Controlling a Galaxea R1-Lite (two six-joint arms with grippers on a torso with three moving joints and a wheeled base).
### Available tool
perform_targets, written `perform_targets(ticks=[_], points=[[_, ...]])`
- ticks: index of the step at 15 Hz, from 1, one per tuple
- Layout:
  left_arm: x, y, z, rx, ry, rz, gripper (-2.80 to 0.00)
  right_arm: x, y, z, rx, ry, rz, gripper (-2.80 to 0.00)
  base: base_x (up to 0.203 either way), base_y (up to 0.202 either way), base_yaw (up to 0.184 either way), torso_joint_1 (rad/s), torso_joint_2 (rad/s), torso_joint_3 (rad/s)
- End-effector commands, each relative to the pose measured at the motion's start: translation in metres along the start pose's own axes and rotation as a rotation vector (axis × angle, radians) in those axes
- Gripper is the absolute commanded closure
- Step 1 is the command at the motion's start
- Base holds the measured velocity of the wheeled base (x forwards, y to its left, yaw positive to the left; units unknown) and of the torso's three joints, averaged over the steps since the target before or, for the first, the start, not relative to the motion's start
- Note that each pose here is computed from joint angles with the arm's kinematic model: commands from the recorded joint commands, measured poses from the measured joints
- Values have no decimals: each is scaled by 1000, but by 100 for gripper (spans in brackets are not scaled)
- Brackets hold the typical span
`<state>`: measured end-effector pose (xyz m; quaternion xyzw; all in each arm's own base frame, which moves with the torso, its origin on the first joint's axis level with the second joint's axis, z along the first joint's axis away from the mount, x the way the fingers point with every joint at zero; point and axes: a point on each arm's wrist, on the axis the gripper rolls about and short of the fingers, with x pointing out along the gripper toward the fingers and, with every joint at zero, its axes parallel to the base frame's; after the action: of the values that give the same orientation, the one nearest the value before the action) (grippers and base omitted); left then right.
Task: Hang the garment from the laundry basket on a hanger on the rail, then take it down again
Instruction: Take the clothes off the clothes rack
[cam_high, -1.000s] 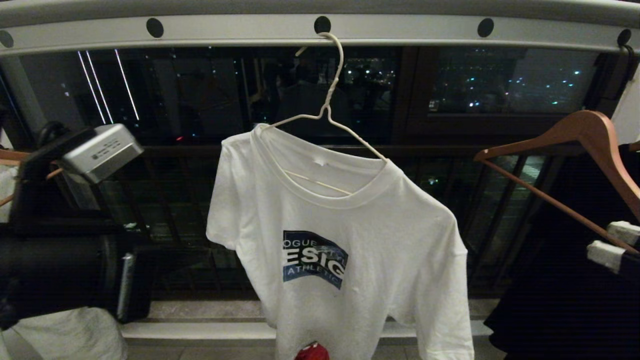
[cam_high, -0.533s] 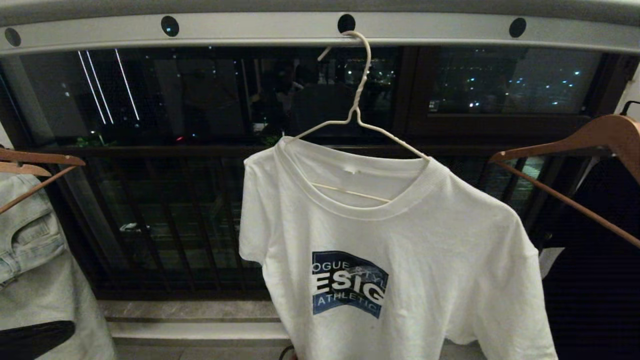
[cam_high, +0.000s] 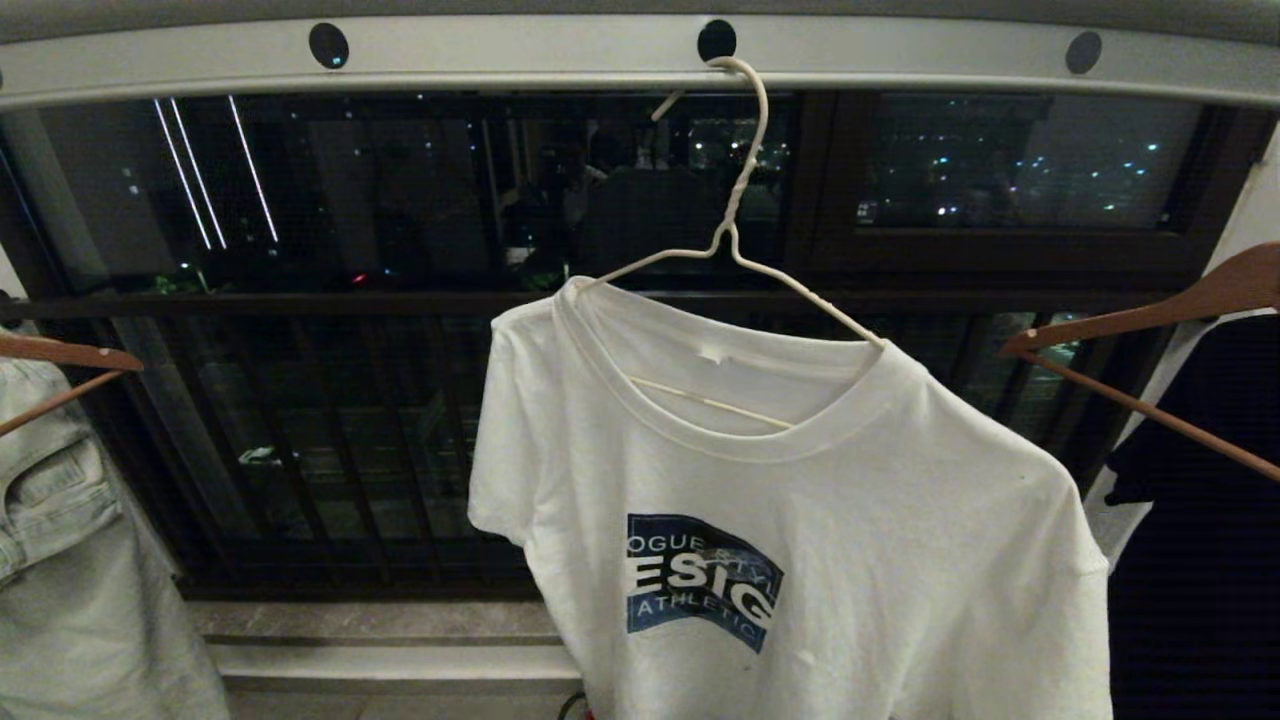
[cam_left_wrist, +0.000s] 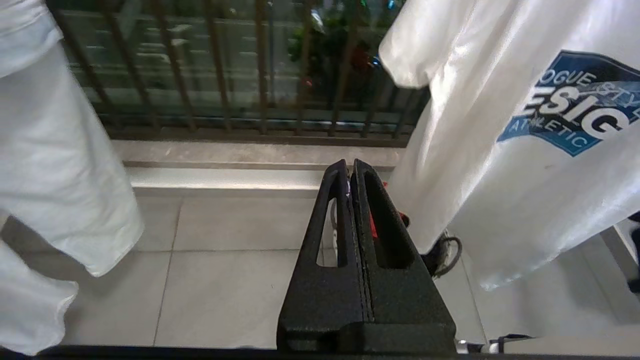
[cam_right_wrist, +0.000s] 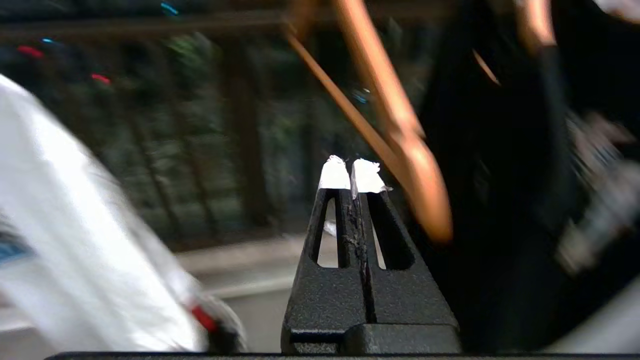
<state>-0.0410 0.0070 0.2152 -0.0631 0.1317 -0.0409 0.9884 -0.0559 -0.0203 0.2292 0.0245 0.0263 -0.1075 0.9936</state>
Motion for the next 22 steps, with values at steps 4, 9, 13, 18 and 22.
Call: perform_targets(ticks=[4, 9, 13, 18, 22], points=[[-12, -7, -27, -16, -50, 14, 0, -9, 3, -9, -10, 57, -86, 0, 0, 0, 0, 0, 0, 0], [9, 1, -84, 25, -14, 11, 0, 10, 9, -51, -1, 199, -47, 0, 0, 0, 0, 0, 0, 0], [29, 6, -112, 86, -157, -5, 0, 7, 11, -70, -60, 172, -54, 0, 0, 0, 0, 0, 0, 0], [39, 9, -114, 138, -246, 50, 0, 14, 15, -123, -96, 2, 189, 0, 0, 0, 0, 0, 0, 0], [47, 13, -117, 263, -311, 202, 0, 34, 20, -145, -240, -90, 218, 0, 0, 0, 0, 0, 0, 0]])
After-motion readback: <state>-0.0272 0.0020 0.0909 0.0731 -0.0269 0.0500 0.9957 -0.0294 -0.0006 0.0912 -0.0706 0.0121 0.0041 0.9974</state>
